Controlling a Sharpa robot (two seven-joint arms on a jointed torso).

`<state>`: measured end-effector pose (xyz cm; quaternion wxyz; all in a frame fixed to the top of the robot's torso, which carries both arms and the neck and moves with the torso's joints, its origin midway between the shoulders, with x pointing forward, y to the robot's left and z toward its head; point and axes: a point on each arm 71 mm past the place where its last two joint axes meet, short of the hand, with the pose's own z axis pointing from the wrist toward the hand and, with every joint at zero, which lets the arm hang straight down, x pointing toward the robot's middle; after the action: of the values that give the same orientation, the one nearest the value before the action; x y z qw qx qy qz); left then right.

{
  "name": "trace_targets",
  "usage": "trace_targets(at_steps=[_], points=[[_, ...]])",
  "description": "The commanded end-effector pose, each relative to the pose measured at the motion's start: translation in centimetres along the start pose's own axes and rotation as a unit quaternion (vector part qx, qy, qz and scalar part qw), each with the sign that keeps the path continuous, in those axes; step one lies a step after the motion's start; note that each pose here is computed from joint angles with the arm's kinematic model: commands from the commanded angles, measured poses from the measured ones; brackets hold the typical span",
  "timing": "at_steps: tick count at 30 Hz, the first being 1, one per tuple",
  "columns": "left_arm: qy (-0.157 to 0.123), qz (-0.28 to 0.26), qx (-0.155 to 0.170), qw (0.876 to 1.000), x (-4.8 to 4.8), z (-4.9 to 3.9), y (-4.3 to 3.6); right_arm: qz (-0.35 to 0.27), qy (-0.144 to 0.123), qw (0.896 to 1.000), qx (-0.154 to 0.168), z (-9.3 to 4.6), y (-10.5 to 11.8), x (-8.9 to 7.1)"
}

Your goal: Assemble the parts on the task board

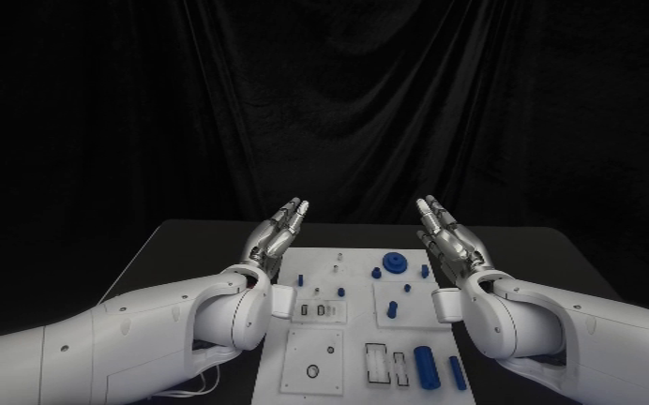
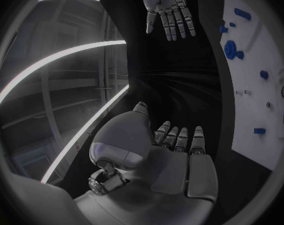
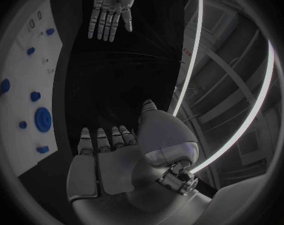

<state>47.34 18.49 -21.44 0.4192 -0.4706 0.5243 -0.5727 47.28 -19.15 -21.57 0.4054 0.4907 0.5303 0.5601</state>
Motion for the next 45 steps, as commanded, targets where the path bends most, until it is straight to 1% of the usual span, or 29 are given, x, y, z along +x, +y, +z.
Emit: trace_targets(at_steps=[1, 6, 10, 14, 18, 19, 22, 26, 29, 33, 37, 39, 42, 45], points=[[0.084, -0.092, 0.029, 0.992, 1.08, 0.33, -1.07, 0.099, 0.077, 0.992, 0.015, 0.2, 0.5, 0.7], [0.135, -0.14, 0.043, 0.98, 1.42, 0.66, -1.98, 0.146, 0.119, 0.982, 0.019, 0.5, 1.2, 0.6], [0.162, -0.169, 0.052, 0.971, 1.56, 0.82, -2.56, 0.171, 0.14, 0.975, 0.02, 0.5, 1.7, 0.6], [0.178, -0.187, 0.058, 0.964, 1.62, 0.9, -2.93, 0.184, 0.152, 0.971, 0.02, 0.6, 1.9, 0.6], [0.185, -0.194, 0.06, 0.962, 1.64, 0.93, -3.08, 0.187, 0.154, 0.97, 0.02, 0.6, 2.0, 0.6], [0.202, -0.151, 0.103, 0.962, 0.04, 0.39, -3.54, 0.169, 0.216, 0.962, 0.001, -0.4, 3.0, -1.2], [0.206, -0.153, 0.103, 0.961, 0.15, 0.5, -3.5, 0.169, 0.222, 0.96, 0.0, -0.7, 3.1, -1.6], [0.206, -0.154, 0.105, 0.961, -0.08, 0.45, -3.53, 0.164, 0.224, 0.961, -0.001, -1.0, 3.2, -2.0], [0.203, -0.155, 0.11, 0.96, -0.57, 0.48, -3.54, 0.157, 0.23, 0.96, -0.002, -1.0, 3.3, -2.1], [0.197, -0.149, 0.118, 0.962, -1.52, 0.24, -3.64, 0.146, 0.236, 0.961, -0.003, -1.0, 3.2, -2.3], [0.2, -0.138, 0.128, 0.962, -2.15, -0.04, -3.8, 0.137, 0.229, 0.964, -0.006, -1.1, 3.3, -2.7], [0.202, -0.128, 0.135, 0.962, -2.57, -0.2, -3.92, 0.123, 0.221, 0.967, -0.009, -1.1, 3.3, -3.0], [0.199, -0.119, 0.141, 0.963, -3.12, -0.47, -4.07, 0.086, 0.211, 0.974, -0.016, -1.3, 3.4, -3.6], [0.193, -0.12, 0.141, 0.963, -3.54, -1.07, -4.26, 0.023, 0.197, 0.98, -0.024, -1.4, 3.7, -4.1]])
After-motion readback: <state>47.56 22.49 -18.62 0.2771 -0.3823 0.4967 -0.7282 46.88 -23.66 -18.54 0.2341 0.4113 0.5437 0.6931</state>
